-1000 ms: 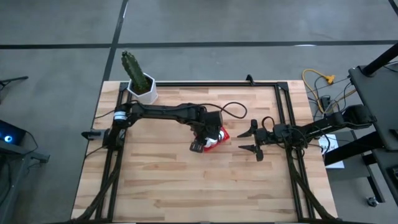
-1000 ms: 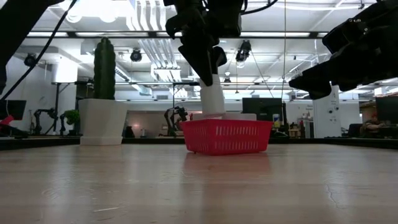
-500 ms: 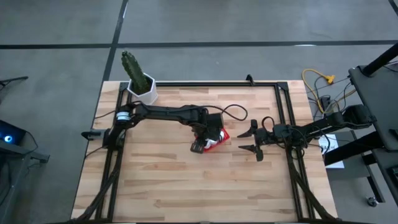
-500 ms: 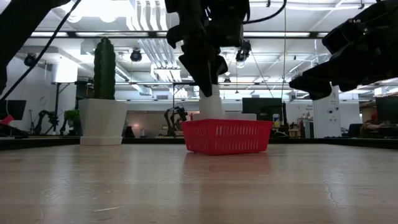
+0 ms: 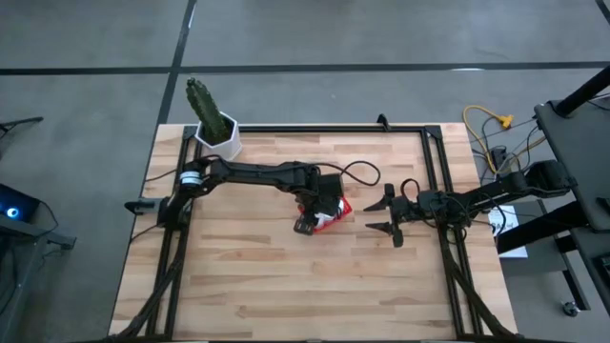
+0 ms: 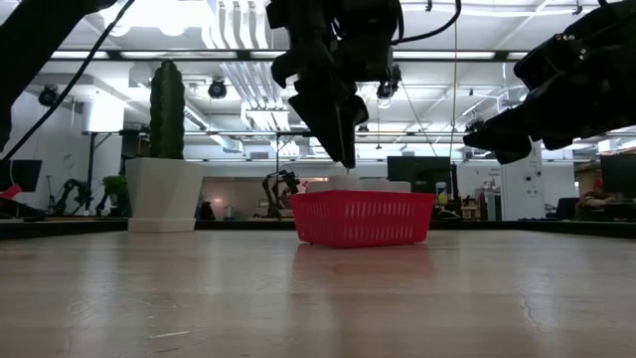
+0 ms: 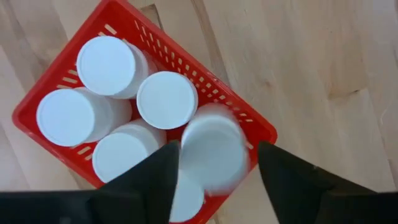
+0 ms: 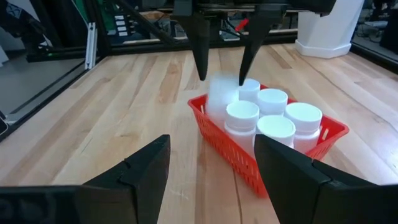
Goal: Pick and place pill bottles into a basket
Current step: Put the white pill bottle into the red bin, then return to Home Position
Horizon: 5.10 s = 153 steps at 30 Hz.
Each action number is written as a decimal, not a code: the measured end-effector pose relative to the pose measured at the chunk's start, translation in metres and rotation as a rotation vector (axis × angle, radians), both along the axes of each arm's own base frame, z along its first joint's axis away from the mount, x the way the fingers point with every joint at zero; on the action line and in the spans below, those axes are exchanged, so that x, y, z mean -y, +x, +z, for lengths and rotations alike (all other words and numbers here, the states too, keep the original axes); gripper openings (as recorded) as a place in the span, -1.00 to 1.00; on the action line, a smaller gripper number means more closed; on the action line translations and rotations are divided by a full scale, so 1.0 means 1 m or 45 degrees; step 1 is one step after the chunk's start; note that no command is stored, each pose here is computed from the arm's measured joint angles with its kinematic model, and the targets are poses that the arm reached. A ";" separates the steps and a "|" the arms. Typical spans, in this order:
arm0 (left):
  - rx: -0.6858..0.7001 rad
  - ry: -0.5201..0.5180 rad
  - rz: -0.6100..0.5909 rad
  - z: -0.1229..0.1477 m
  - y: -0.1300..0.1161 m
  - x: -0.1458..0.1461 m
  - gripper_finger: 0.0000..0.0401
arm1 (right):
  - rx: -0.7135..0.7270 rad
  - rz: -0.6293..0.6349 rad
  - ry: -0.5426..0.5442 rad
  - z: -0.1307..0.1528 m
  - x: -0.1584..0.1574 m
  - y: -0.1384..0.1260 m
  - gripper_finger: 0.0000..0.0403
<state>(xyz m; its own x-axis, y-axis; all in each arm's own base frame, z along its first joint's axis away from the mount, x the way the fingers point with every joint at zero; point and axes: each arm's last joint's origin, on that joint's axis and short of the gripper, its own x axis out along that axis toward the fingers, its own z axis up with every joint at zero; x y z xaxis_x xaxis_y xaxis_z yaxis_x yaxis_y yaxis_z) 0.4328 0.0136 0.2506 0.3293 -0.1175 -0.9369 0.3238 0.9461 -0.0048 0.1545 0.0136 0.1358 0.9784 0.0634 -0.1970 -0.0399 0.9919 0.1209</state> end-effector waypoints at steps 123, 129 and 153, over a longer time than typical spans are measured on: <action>1.472 -0.080 0.449 -0.082 -0.334 0.009 -0.97 | 0.095 -0.212 -0.320 0.021 0.014 -0.048 -0.96; 1.502 -0.047 0.444 -0.082 -0.335 0.009 -0.97 | 0.023 -0.207 -0.298 0.016 0.014 -0.045 -0.96; 1.493 -0.045 0.447 -0.083 -0.334 0.009 -0.97 | -0.008 -0.202 -0.302 0.014 0.014 -0.044 -0.96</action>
